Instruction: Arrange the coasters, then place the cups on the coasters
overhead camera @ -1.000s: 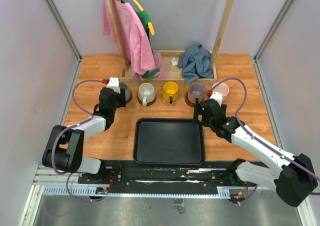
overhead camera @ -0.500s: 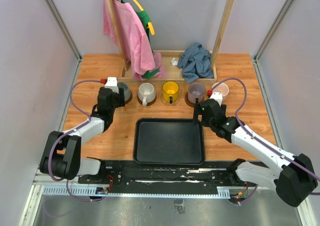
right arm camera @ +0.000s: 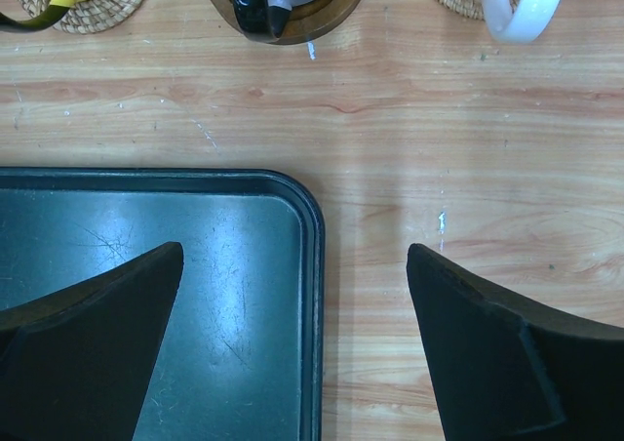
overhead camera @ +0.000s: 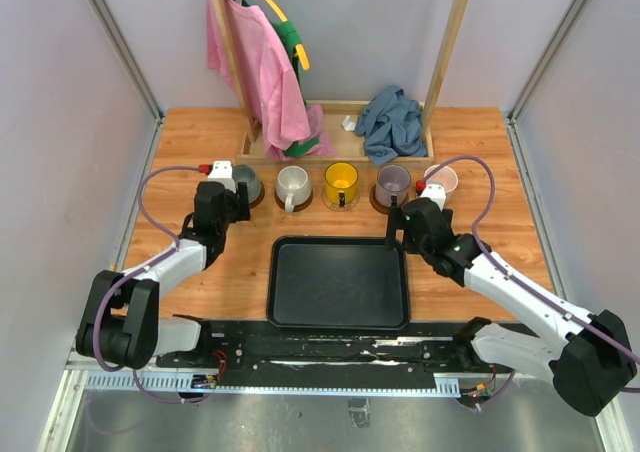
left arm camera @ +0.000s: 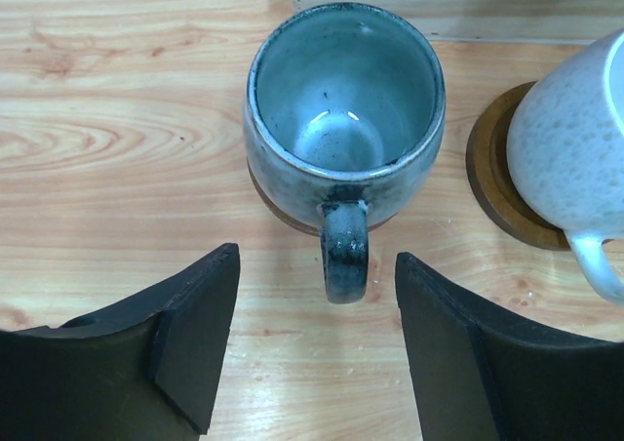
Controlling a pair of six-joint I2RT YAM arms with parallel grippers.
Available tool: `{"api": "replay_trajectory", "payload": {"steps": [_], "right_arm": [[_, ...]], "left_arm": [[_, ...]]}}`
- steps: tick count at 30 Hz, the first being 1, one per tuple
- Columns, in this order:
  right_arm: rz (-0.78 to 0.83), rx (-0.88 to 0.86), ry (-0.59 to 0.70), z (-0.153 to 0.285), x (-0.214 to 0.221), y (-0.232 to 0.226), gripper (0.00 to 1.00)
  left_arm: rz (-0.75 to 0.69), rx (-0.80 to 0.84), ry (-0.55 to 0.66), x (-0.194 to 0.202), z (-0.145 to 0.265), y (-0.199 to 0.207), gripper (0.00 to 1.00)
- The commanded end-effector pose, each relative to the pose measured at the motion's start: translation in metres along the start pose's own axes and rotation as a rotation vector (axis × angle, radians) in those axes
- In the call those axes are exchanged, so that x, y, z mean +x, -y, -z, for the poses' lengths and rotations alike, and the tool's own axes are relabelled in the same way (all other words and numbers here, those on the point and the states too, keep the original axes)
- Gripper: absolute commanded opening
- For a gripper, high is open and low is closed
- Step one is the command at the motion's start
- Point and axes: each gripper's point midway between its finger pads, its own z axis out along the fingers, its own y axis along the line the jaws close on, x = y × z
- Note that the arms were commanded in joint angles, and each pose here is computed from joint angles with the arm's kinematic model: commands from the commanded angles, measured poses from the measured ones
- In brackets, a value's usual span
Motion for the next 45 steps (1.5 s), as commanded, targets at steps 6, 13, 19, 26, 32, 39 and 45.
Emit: {"api": "replay_trajectory", "payload": {"steps": [6, 13, 19, 26, 32, 39, 45], "right_arm": [[-0.045, -0.008, 0.023, 0.006, -0.010, 0.000, 0.99], [-0.045, -0.008, 0.019, 0.006, -0.007, 0.001, 0.99], [-0.045, -0.005, 0.020, 0.005, -0.008, 0.001, 0.99], [-0.043, -0.001, 0.016, 0.005, -0.005, 0.002, 0.99], [-0.044, 0.003, 0.011, 0.004, -0.003, 0.004, 0.99], [-0.046, 0.002, 0.014, 0.005, -0.003, 0.004, 0.99], [-0.045, 0.007, 0.018, 0.005, -0.005, 0.005, 0.99]], "left_arm": [[0.022, -0.004, -0.048, 0.012, 0.002, 0.001, 0.74], [0.026, -0.065, -0.084, 0.019, -0.002, -0.007, 0.77], [0.032, -0.101, -0.101, 0.022, -0.004, -0.012, 0.78], [0.045, -0.132, -0.101, 0.022, -0.003, -0.017, 0.79], [0.050, -0.155, -0.104, 0.023, -0.003, -0.020, 0.81], [0.056, -0.156, -0.097, 0.022, -0.002, -0.021, 0.81], [0.073, -0.115, -0.070, 0.012, 0.002, -0.014, 0.91]]}}
